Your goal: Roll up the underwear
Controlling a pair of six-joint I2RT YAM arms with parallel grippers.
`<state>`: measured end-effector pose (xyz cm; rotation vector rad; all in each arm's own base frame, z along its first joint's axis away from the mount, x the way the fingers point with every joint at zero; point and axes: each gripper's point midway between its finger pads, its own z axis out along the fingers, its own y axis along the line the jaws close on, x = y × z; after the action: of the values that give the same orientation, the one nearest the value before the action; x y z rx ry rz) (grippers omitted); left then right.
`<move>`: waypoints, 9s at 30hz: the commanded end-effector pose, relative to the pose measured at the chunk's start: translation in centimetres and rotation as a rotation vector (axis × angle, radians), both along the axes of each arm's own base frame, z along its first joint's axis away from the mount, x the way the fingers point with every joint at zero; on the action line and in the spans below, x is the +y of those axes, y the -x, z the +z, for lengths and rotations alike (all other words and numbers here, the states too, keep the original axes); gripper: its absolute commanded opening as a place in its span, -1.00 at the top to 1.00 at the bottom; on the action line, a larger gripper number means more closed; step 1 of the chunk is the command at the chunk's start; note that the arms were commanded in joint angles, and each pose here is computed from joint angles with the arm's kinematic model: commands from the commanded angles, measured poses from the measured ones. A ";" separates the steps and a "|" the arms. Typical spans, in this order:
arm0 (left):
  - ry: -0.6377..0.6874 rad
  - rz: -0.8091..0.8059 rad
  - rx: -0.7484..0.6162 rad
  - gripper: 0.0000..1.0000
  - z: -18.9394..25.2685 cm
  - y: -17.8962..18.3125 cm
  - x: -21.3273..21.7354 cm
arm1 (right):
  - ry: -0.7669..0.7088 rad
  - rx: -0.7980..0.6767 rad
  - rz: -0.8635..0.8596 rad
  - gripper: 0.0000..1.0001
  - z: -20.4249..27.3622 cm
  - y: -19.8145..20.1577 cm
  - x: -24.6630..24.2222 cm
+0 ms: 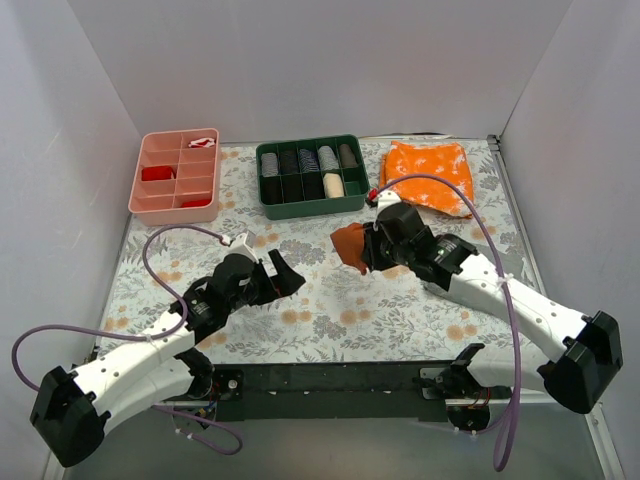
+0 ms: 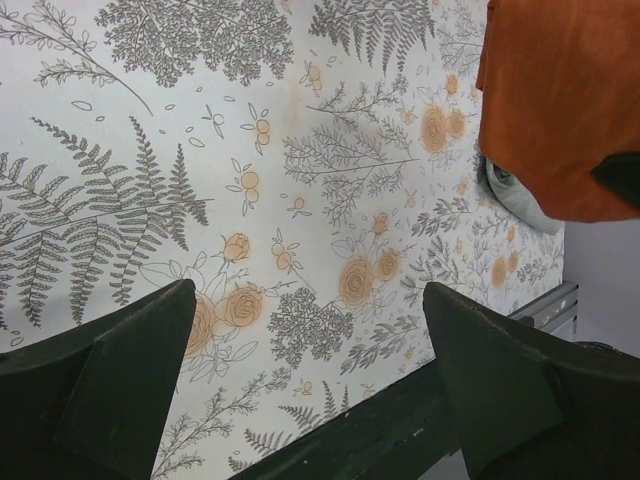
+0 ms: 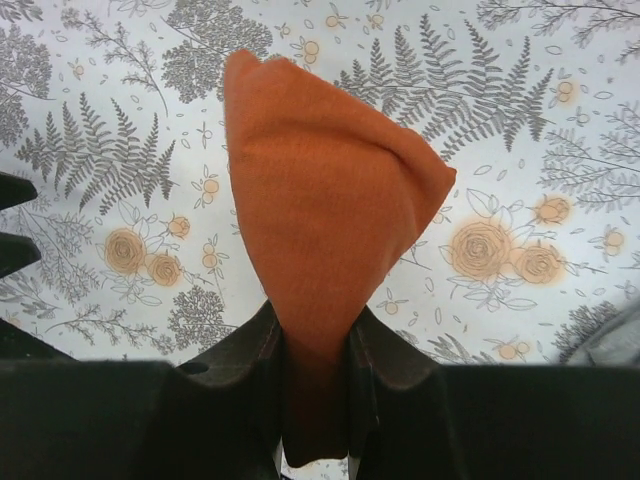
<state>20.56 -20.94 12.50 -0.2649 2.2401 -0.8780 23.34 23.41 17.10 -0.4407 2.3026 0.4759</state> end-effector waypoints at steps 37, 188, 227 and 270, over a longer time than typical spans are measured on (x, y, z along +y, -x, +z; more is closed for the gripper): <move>-0.199 -0.048 -0.004 -0.96 6.6 -12.5 -0.4 | 0.320 0.034 -0.219 0.97 -0.9 -27.2 -1.3; -0.109 -0.159 0.141 -0.96 2.3 -8.8 -0.9 | 0.349 0.490 -0.191 0.80 -11.9 -16.8 0.3; -0.113 -0.162 0.158 -0.96 1.8 -8.6 -0.8 | 0.210 0.231 -0.266 0.76 -5.3 -19.2 0.1; -0.105 -0.139 0.125 -0.96 2.8 -8.4 -0.4 | 0.142 0.103 -0.312 0.97 -5.3 -24.0 0.7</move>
<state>28.83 -21.75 13.96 -0.1175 2.4830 -0.8292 44.51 23.70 11.11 -0.1296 2.5292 0.1903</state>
